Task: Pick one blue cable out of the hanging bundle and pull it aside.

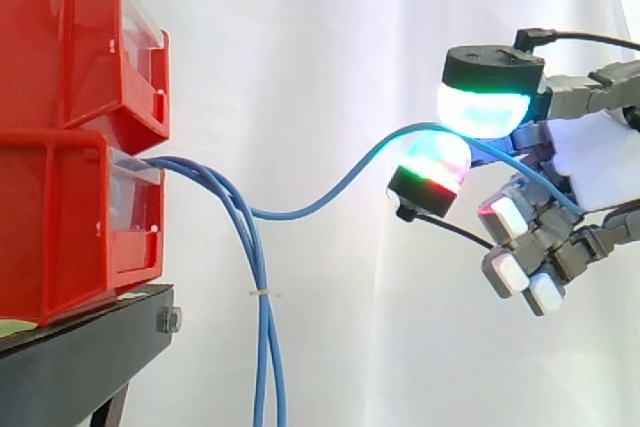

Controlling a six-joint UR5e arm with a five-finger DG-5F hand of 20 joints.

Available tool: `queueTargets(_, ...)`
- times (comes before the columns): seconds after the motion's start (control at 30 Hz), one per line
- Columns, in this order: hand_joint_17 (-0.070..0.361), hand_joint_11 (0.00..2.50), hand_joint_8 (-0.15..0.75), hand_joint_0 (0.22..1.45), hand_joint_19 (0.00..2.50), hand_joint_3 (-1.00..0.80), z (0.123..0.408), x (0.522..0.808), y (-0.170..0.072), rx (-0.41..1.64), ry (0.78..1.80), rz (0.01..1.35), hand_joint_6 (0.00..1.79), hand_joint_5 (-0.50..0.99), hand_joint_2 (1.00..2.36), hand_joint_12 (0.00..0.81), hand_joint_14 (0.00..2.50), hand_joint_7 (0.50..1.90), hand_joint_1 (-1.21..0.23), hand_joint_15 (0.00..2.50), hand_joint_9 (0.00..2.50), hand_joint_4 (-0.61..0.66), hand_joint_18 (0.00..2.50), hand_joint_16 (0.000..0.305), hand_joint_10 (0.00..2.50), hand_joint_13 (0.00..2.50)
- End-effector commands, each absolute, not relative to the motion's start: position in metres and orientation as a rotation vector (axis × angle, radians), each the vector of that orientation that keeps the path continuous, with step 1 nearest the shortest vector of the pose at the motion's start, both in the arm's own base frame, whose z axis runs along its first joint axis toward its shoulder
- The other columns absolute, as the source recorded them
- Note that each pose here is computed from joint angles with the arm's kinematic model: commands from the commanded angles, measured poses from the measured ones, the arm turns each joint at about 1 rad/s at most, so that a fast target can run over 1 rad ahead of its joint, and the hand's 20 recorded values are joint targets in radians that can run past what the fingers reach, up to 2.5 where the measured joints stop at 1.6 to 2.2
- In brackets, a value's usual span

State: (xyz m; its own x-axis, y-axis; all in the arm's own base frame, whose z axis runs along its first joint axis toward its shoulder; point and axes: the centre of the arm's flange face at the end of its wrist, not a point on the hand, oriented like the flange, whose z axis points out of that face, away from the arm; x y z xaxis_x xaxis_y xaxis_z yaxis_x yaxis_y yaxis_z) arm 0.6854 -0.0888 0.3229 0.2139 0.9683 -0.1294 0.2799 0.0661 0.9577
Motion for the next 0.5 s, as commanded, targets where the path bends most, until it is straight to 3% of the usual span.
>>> queueTargets(0.0, 0.110, 0.56, 0.231, 0.57, 0.64, 0.07, 0.3227, 0.6856, -0.0889, 1.430, 1.270, 0.821, 0.91, -0.05, 1.02, 0.360, 0.02, 1.01, -0.83, 0.65, 1.17, -0.14, 0.83, 0.049, 0.02, 0.95)
queueTargets(0.47, 0.111, 0.56, 0.232, 0.57, 0.64, 0.07, 0.3220, 0.6853, -0.0889, 1.430, 1.271, 0.820, 0.91, -0.05, 1.02, 0.360, 0.02, 1.02, -0.83, 0.65, 1.18, -0.14, 0.85, 0.049, 0.02, 0.95)
